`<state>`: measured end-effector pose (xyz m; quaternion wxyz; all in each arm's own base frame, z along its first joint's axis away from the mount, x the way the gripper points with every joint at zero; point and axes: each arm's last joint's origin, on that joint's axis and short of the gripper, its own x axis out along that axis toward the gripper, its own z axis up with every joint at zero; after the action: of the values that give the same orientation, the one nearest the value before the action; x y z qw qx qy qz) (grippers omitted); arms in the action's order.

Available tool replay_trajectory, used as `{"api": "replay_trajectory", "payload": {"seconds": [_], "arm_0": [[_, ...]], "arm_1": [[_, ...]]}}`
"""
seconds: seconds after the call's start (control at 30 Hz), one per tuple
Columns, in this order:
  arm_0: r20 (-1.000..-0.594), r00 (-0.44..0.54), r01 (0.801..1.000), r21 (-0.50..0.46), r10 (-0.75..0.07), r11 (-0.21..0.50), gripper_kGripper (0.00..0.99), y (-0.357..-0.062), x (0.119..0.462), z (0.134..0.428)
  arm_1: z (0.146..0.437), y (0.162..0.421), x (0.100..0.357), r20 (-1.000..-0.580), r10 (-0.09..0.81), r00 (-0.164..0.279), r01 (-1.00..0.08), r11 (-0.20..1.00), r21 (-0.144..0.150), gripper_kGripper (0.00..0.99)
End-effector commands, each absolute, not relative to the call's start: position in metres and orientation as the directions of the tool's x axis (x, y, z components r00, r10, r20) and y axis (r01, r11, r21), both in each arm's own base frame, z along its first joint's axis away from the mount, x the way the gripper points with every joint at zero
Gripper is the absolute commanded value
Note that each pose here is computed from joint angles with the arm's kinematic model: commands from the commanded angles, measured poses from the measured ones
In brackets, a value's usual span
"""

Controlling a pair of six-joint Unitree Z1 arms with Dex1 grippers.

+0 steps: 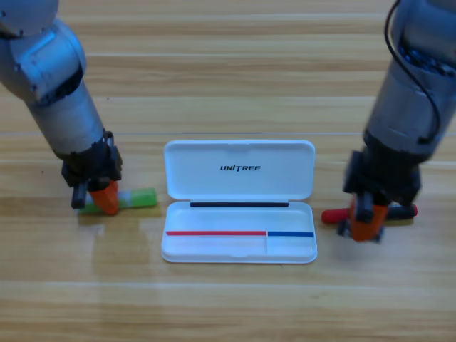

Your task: Clean up eraser and pencils

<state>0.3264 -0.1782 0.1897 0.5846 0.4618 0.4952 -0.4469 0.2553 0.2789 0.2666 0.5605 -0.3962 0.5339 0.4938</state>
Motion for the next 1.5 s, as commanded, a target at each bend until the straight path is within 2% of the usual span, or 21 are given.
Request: {"api": "replay_trajectory", "payload": {"seconds": [0.03,0.17,0.23,0.43,0.73,1.13,1.17,1.3,1.33,1.5], "arm_0": [[-0.998,0.060,0.990,0.055,-0.037,0.133,0.000,-0.198,0.322,0.215],[-0.995,0.075,0.990,0.067,-0.058,0.126,0.000,-0.214,0.315,0.260],[-0.994,0.082,0.990,0.073,-0.075,0.117,0.000,-0.220,0.308,0.277],[-0.990,0.080,0.992,0.068,-0.118,0.105,0.000,-0.233,0.291,0.307],[-0.989,0.075,0.993,0.063,-0.127,0.097,0.000,-0.239,0.283,0.314],[-0.990,0.069,0.994,0.057,-0.120,0.095,0.000,-0.237,0.278,0.315],[-0.991,0.068,0.994,0.056,-0.119,0.095,0.000,-0.237,0.278,0.314],[-0.991,0.067,0.994,0.056,-0.117,0.097,0.000,-0.237,0.278,0.314],[-0.991,0.067,0.994,0.056,-0.117,0.097,0.000,-0.237,0.278,0.314],[-0.991,0.064,0.993,0.052,-0.118,0.101,0.000,-0.238,0.279,0.313]], "arm_1": [[0.231,0.318,0.263,-0.997,0.047,-0.061,-0.996,0.063,0.064,0.000],[0.223,0.333,0.267,-0.998,0.045,-0.052,-0.998,-0.024,0.051,0.000],[0.217,0.338,0.267,-0.998,0.037,-0.056,-0.997,-0.054,0.054,0.000],[0.209,0.351,0.262,-0.997,0.039,-0.072,-0.993,-0.091,0.068,0.000],[0.198,0.364,0.269,-0.995,0.051,-0.080,-0.992,-0.097,0.075,0.000],[0.195,0.367,0.271,-0.996,0.048,-0.077,-0.993,-0.092,0.072,0.000],[0.195,0.367,0.272,-0.996,0.047,-0.075,-0.993,-0.090,0.071,0.029],[0.196,0.364,0.274,-0.997,0.039,-0.063,-0.996,-0.071,0.060,0.764],[0.197,0.363,0.275,-0.998,0.036,-0.054,-0.996,-0.067,0.051,0.844],[0.227,0.349,0.265,-0.999,0.041,-0.031,-0.997,-0.070,0.028,0.890]]}}
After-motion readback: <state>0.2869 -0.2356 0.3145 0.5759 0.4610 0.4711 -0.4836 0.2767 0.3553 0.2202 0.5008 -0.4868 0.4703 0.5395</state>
